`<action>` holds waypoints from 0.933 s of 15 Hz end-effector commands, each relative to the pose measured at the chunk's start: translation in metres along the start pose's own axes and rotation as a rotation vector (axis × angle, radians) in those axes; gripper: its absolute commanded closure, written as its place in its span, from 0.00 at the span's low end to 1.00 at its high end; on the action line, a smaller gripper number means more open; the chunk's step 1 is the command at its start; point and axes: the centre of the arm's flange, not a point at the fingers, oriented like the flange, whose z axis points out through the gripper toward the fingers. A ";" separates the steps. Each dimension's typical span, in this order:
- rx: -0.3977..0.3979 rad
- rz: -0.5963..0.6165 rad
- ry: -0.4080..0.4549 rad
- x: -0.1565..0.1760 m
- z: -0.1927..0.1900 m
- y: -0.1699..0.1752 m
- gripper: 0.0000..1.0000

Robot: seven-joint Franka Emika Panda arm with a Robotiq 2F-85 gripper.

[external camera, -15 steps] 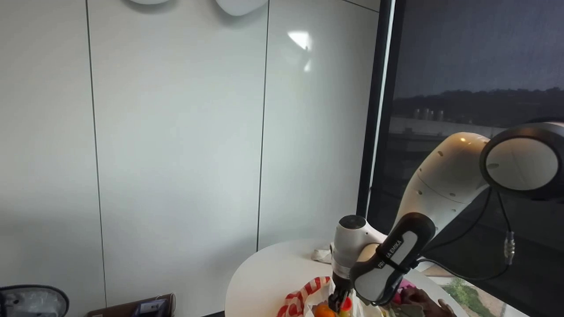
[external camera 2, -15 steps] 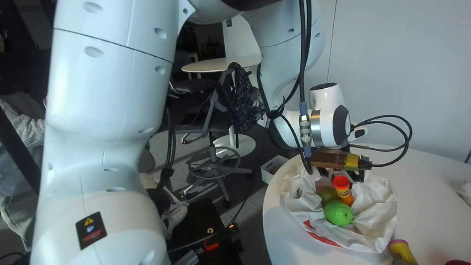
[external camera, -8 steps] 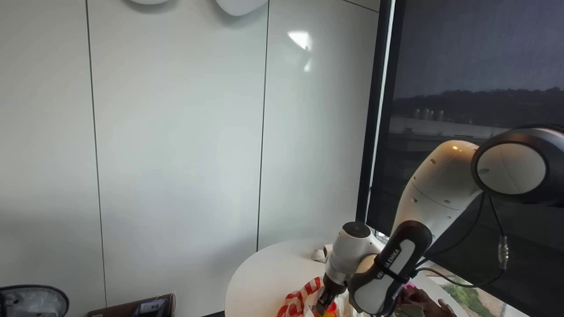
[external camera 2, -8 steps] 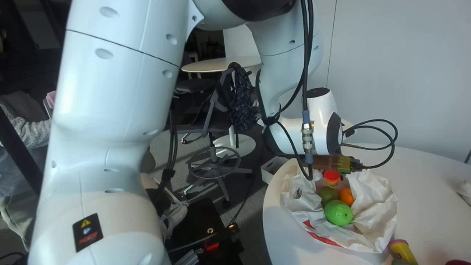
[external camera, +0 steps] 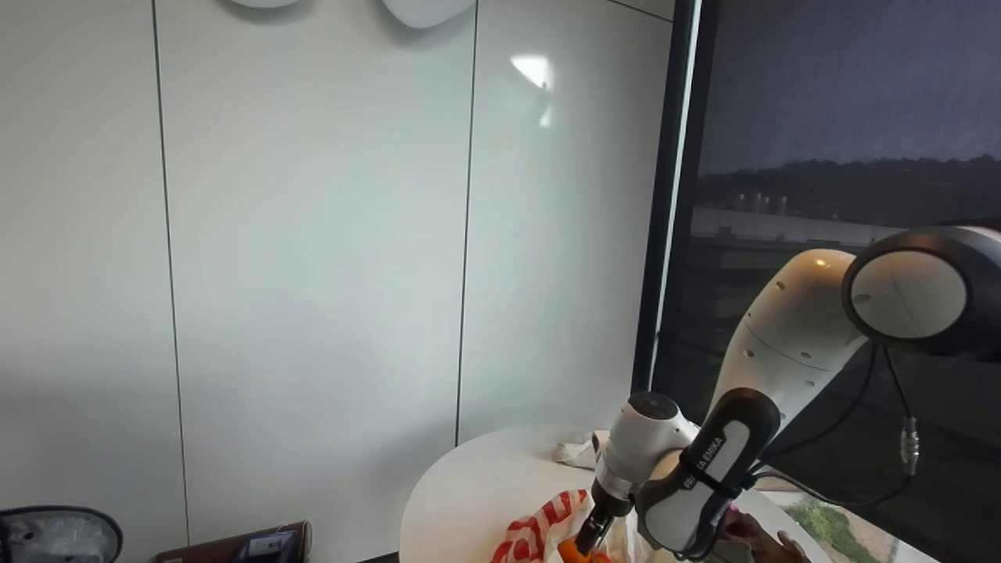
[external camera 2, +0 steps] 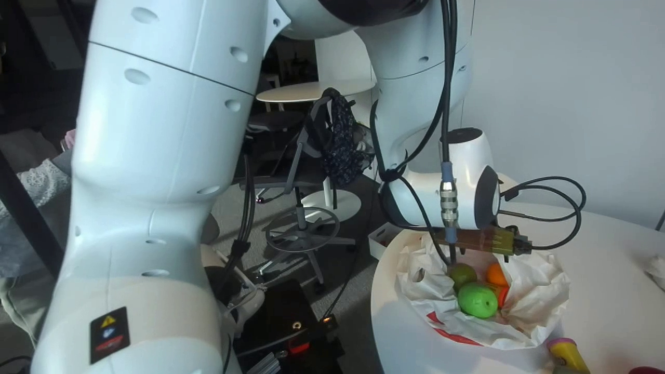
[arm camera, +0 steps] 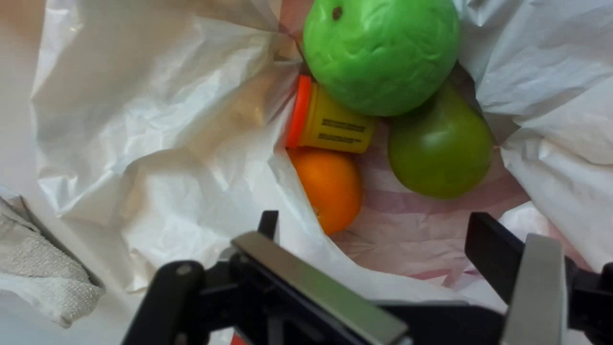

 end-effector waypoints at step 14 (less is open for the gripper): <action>-0.229 0.533 0.002 -0.062 -0.011 0.227 0.00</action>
